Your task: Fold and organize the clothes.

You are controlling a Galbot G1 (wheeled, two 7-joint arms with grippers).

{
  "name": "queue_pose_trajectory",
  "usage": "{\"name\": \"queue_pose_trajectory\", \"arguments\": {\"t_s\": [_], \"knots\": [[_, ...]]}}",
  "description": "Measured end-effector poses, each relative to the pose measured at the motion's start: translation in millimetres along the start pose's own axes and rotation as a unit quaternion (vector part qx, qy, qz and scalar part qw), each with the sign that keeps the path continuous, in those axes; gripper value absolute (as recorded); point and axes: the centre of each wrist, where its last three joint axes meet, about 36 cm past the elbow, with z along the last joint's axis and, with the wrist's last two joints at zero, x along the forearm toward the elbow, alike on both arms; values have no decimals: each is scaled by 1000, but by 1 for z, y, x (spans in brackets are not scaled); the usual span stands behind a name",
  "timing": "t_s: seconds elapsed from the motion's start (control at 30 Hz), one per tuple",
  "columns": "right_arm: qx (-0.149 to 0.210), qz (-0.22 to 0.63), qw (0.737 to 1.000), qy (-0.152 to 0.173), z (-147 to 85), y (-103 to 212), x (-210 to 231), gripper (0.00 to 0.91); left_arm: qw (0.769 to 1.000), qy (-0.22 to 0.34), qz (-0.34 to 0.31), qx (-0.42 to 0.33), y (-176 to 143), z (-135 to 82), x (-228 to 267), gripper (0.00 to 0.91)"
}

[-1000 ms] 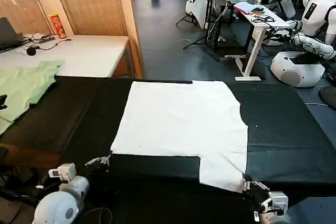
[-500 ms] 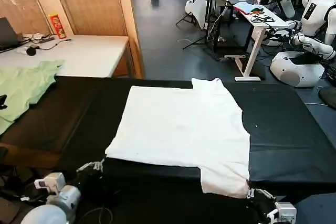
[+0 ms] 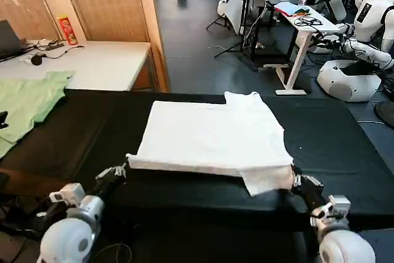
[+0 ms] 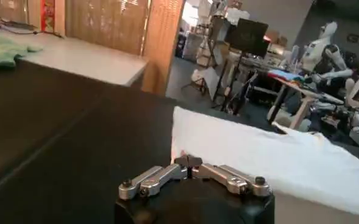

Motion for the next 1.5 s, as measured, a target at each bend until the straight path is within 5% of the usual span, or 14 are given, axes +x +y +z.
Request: {"name": "queue_pose_trajectory", "arguments": {"t_s": [0.53, 0.57, 0.6, 0.63, 0.8, 1.0, 1.3, 1.4, 1.5], "knots": [[0, -12, 1000, 11, 5, 7, -69, 39, 999, 12, -2, -33, 12, -2, -79, 0], [-1, -10, 1000, 15, 5, 6, -69, 49, 999, 13, -1, -35, 11, -2, -83, 215], [-2, -9, 1000, 20, 5, 5, -69, 293, 999, 13, 1, -36, 10, -2, -86, 878], [-4, -9, 1000, 25, 5, 4, -68, 878, 999, 14, 0, -38, 10, -1, -89, 878], [-5, -15, 999, 48, 2, 0, -43, 878, 999, 12, -3, -41, 8, -3, -100, 878], [8, -27, 999, 38, -1, 1, 0, 878, 999, 12, -8, -48, 14, -5, -92, 878], [3, -27, 998, 51, 16, 1, 33, 878, 998, 26, 0, -57, 19, 6, -62, 878], [1, -24, 998, 54, 19, 0, 38, 780, 998, 35, 2, -53, 19, 14, -58, 878], [-2, -22, 998, 58, 23, 0, 40, 761, 998, 40, 4, -49, 18, 18, -56, 770]]}}
